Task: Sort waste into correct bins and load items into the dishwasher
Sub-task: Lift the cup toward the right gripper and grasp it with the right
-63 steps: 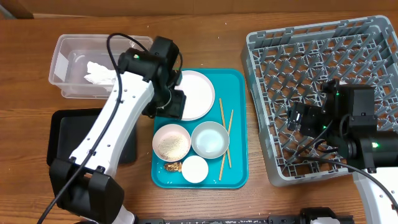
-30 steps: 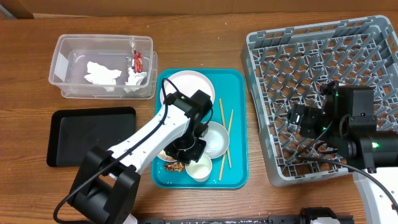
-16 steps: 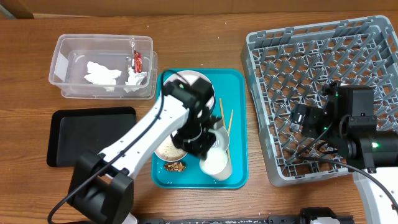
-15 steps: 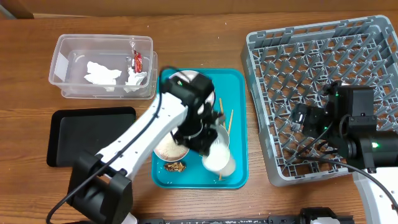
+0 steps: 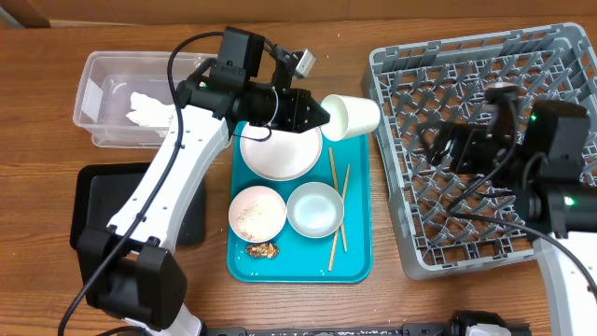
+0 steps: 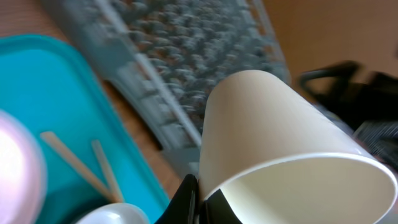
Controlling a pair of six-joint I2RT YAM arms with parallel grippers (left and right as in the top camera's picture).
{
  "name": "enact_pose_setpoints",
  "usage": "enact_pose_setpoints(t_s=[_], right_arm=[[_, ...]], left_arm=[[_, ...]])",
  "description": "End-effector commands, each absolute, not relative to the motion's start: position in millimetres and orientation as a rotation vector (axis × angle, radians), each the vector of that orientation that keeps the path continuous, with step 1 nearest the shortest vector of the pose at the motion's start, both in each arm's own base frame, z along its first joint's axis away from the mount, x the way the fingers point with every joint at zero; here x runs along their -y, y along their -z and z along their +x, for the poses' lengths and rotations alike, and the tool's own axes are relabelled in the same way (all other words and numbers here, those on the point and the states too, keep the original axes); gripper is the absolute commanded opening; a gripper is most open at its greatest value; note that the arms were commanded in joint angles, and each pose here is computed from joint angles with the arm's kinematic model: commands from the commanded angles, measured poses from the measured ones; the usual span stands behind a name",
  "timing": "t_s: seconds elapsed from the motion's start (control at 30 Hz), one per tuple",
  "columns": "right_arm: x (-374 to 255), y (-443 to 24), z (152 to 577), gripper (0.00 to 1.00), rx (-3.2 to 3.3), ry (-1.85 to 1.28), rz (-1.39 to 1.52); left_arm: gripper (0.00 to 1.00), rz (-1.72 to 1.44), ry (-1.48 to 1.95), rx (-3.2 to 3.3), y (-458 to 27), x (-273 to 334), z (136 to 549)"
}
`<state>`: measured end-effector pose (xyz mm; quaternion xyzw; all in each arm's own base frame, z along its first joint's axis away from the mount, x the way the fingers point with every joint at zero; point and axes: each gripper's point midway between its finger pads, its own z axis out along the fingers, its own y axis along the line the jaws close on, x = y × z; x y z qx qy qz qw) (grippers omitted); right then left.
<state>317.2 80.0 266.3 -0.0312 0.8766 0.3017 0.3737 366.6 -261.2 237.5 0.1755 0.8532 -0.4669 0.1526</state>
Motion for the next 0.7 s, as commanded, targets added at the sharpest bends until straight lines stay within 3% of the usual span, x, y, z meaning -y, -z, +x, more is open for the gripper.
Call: enact_pose_setpoints(t_s=[0.0, 0.67], right_arm=[[-134.6, -304.4, 286.5, 1.00, -2.009, -1.215, -0.513], [-142.8, -296.4, 293.4, 1.00, -1.959, -1.380, -0.569]], left_arm=[[0.04, 0.724, 1.791, -2.220, -270.3, 284.0, 335.8], [0.04, 0.856, 1.982, -2.127, -269.1, 309.8, 313.9]])
